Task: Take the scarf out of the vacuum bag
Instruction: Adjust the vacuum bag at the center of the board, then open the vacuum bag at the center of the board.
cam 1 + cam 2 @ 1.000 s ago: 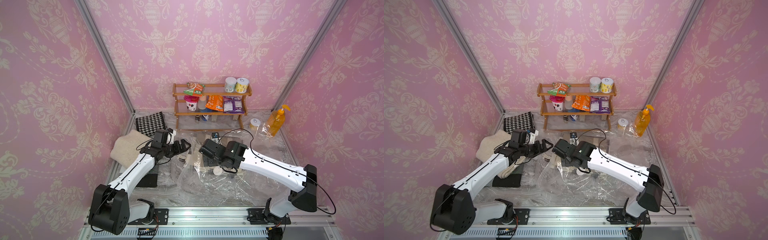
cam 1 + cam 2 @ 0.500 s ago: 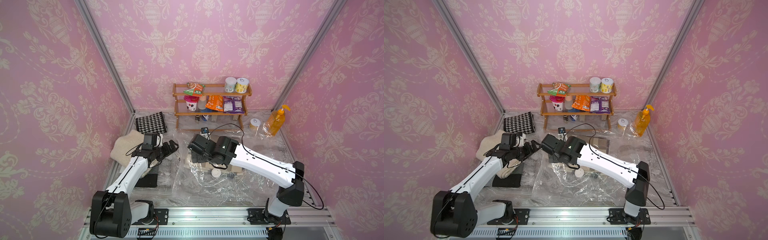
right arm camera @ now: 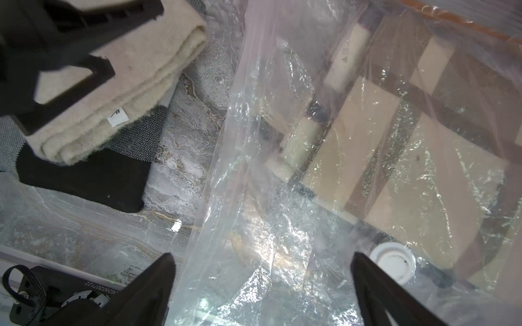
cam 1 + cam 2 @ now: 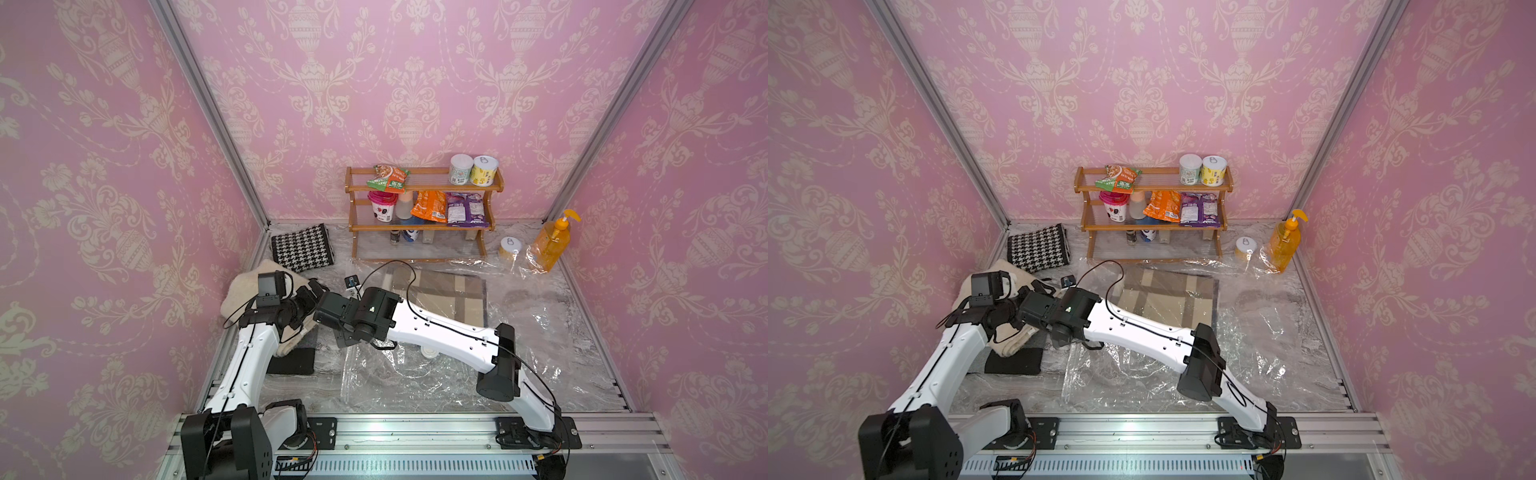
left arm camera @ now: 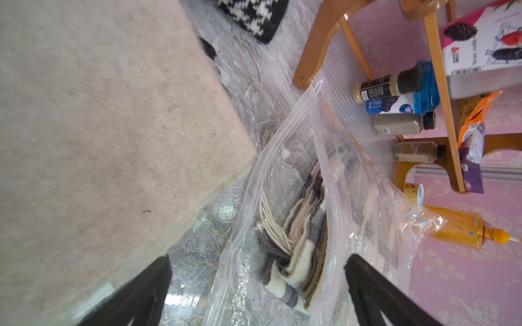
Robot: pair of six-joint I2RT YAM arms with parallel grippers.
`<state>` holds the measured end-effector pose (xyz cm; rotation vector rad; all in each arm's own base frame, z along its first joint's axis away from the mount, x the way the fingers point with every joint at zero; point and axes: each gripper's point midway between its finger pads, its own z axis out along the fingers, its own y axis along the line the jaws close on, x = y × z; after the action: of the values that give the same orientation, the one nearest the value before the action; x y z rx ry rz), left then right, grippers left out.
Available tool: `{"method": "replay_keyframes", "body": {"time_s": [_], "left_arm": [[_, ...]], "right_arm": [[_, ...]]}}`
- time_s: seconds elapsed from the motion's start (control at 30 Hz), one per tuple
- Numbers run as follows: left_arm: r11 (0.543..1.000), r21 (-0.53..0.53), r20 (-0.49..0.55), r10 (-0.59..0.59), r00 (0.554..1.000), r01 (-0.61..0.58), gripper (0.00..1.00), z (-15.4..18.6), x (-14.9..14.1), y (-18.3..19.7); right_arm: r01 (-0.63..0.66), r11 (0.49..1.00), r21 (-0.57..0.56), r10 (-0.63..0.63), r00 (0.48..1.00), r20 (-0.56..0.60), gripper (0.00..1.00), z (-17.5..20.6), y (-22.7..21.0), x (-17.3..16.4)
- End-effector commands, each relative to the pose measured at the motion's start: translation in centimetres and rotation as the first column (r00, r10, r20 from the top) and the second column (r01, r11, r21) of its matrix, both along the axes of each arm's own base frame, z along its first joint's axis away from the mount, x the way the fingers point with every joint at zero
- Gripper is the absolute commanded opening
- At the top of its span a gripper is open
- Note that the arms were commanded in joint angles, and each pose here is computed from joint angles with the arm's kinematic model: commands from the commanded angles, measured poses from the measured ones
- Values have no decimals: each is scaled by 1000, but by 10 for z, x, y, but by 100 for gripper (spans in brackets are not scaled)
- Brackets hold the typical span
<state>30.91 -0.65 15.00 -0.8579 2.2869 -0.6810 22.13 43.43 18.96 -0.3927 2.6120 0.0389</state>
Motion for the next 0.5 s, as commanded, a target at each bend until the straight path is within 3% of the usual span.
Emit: {"method": "replay_keyframes", "body": {"time_s": [0.0,0.13,0.47], "left_arm": [[983,-14,-17,182,983,-182,99,-3,-14,33],[956,-138,25,263,964,-257,99,5,-12,48],[915,-238,56,348,936,-326,99,16,-15,70]], "right_arm": [[47,997,-62,-47,999,-2,100,-10,-8,-11],[30,996,-82,-31,999,-11,100,-29,4,-24],[87,991,-99,-84,996,29,100,-66,18,-17]]}}
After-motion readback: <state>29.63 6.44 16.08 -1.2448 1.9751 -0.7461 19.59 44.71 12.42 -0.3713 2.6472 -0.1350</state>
